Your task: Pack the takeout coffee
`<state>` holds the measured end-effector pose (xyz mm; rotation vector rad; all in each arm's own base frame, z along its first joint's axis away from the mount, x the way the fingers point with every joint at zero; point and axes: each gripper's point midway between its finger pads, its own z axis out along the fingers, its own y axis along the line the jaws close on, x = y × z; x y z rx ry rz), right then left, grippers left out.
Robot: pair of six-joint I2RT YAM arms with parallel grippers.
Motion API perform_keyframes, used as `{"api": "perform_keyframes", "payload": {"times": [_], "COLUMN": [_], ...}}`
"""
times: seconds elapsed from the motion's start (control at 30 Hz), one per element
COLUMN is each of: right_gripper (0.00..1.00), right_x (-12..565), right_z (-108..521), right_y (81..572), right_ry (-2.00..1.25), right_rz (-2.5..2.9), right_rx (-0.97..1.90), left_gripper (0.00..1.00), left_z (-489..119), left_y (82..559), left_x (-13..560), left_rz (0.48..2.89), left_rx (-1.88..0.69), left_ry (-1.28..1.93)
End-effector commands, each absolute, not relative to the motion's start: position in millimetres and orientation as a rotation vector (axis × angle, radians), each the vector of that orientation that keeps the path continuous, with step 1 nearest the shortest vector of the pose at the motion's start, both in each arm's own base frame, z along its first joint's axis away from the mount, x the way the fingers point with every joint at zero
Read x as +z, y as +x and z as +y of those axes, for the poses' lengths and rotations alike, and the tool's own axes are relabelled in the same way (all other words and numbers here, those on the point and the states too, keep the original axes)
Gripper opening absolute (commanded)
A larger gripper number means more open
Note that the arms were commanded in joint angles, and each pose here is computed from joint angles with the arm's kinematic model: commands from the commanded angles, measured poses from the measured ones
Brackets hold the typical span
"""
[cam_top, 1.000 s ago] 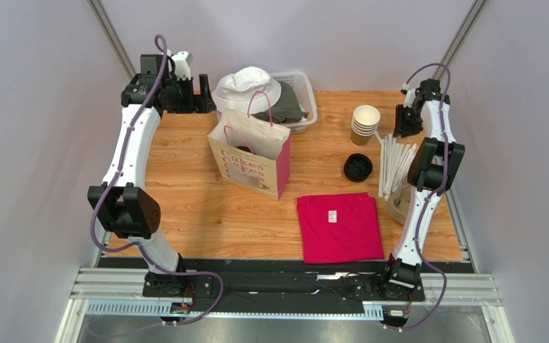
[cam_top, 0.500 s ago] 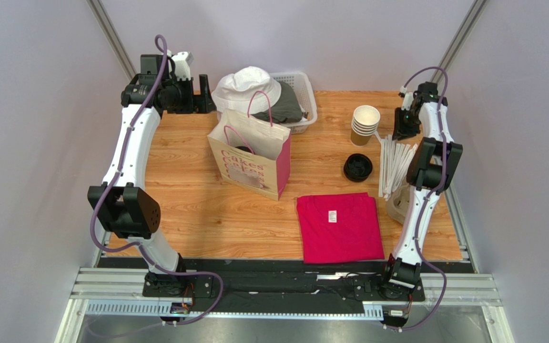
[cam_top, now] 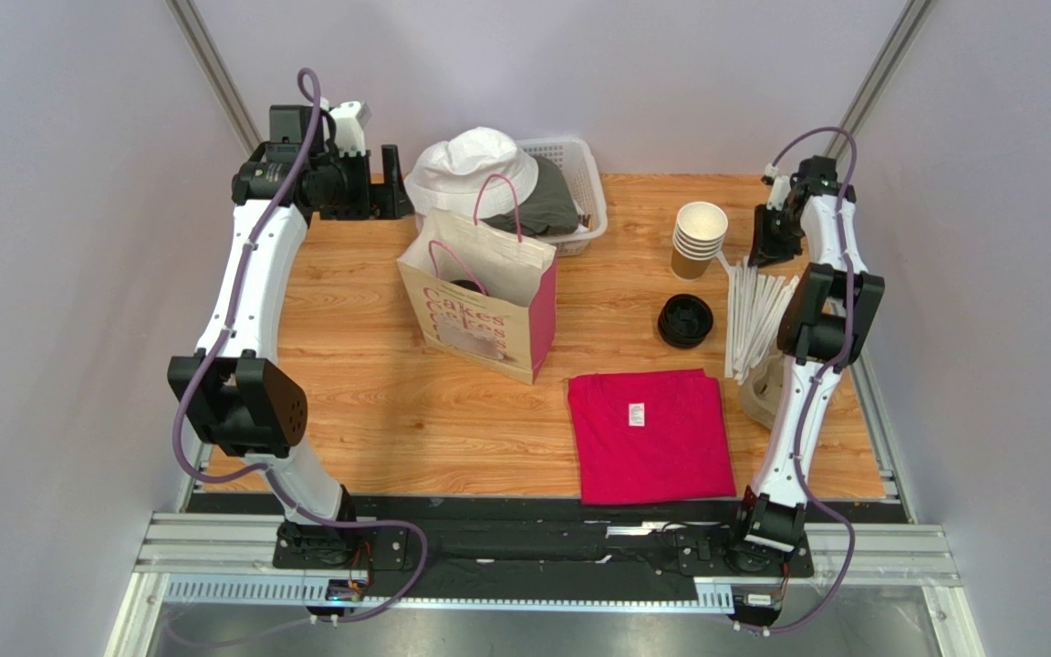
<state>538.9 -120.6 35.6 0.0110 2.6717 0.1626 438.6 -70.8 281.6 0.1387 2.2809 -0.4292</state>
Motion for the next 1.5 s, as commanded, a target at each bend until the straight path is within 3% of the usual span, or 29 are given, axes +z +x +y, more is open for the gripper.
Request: {"api": "perform_keyframes", "payload": {"times": [0.0,0.23,0.33,0.87,1.2,1.47], "right_gripper": [0.22,0.11,0.0,0.0,0.0,0.0], "right_x": [33,49,59,186,363,555], "right_z": [-122,-117,-115,-94,-40,103], "right_y": [546,545,545,530,511,469], "right_ry": [0.018,0.019,0.029,0.103,0.043,-0.288], "right_rz": [2.663,2.637,2.623,2.406,2.005,1.399], "right_rx": [0.143,0.18,0.184,0.304,0.536,0.829], "left_gripper": [0.99,0.99,0.99,0.99,0.99,0.99], "left_z": [-68,-68,-68,-63,-64,-63], "left_y": [440,440,440,437,442,444], "left_x": [289,290,290,291,307,319], "left_rz": [2.261,2.26,2.259,2.257,2.209,2.161], "left_rx": [-0.422,-0.42,-0.421,-0.386,-0.389,-0.396], "left_ry": [0.142,0.141,0.144,0.151,0.158,0.15]}}
